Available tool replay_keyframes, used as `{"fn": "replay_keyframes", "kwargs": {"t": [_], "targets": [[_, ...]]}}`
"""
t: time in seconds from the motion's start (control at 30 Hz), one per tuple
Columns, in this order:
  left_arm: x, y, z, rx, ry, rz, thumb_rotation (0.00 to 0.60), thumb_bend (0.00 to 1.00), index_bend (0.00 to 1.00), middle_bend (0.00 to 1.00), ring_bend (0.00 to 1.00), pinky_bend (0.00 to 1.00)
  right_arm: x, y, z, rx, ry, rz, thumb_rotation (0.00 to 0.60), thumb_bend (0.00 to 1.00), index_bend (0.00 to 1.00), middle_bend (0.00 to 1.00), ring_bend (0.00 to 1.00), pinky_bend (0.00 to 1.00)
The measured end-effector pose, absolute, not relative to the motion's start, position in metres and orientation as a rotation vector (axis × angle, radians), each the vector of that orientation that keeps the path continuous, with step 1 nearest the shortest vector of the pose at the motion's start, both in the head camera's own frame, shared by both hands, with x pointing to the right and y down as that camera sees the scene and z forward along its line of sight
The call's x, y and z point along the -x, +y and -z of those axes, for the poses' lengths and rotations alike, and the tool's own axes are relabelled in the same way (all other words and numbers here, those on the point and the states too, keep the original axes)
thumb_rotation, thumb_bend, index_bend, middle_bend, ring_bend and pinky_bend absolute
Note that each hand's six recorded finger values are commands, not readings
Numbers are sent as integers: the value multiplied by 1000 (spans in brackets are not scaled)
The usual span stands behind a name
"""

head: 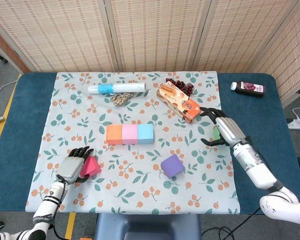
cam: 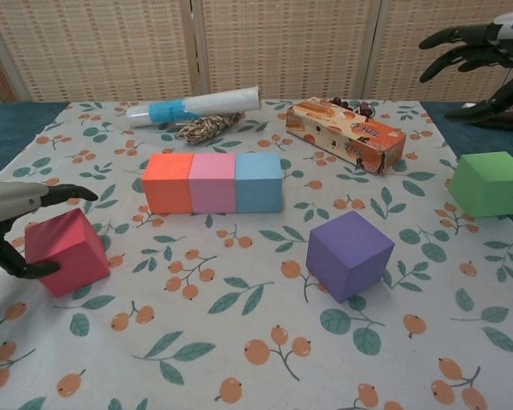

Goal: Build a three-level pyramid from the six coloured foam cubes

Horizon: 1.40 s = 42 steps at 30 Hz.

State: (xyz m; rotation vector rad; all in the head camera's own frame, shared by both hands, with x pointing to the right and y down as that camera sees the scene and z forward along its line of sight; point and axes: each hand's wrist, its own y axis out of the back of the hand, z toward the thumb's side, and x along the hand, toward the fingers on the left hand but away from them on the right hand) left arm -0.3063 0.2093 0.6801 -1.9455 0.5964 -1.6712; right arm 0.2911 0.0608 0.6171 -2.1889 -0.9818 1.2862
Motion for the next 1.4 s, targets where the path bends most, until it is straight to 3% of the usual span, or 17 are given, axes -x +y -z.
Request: {"fn": "replay_keyframes", "kwargs": {"t": [0.13, 0.23, 0.37, 0.53, 0.8, 1.03, 1.4], "targets": [[308, 207, -681, 1948, 596, 1686, 600, 295, 0, 0, 20, 126, -292, 61, -619, 2193, -983, -1289, 600, 177, 0, 182, 0, 0], [309, 204, -681, 1931, 627, 1681, 600, 294, 25, 11, 141, 172, -293, 61, -620, 2191, -985, -1293, 600, 177, 0, 183, 0, 0], [311, 199, -680, 1899, 657, 1668, 600, 293, 125, 147, 339, 225, -295, 60, -620, 2188, -996, -1293, 600, 178, 0, 182, 0, 0], [311, 194, -678, 1885, 688, 1641, 600, 295, 264, 280, 409, 296, -297, 60, -618, 2186, -1009, -1288, 600, 178, 0, 182, 0, 0], [315, 175, -664, 1831, 728, 1548, 600, 295, 317, 302, 410, 291, -300, 59, -613, 2177, -1034, -1277, 600, 178, 0, 182, 0, 0], [314, 132, -642, 1855, 703, 1443, 600, 292, 296, 266, 335, 261, -304, 58, -603, 2155, -1054, -1261, 600, 177, 0, 183, 0, 0], [246, 58, -625, 1970, 520, 1186, 600, 298, 289, 221, 259, 242, -329, 76, -582, 2091, -1091, -1286, 600, 178, 0, 182, 0, 0]]}}
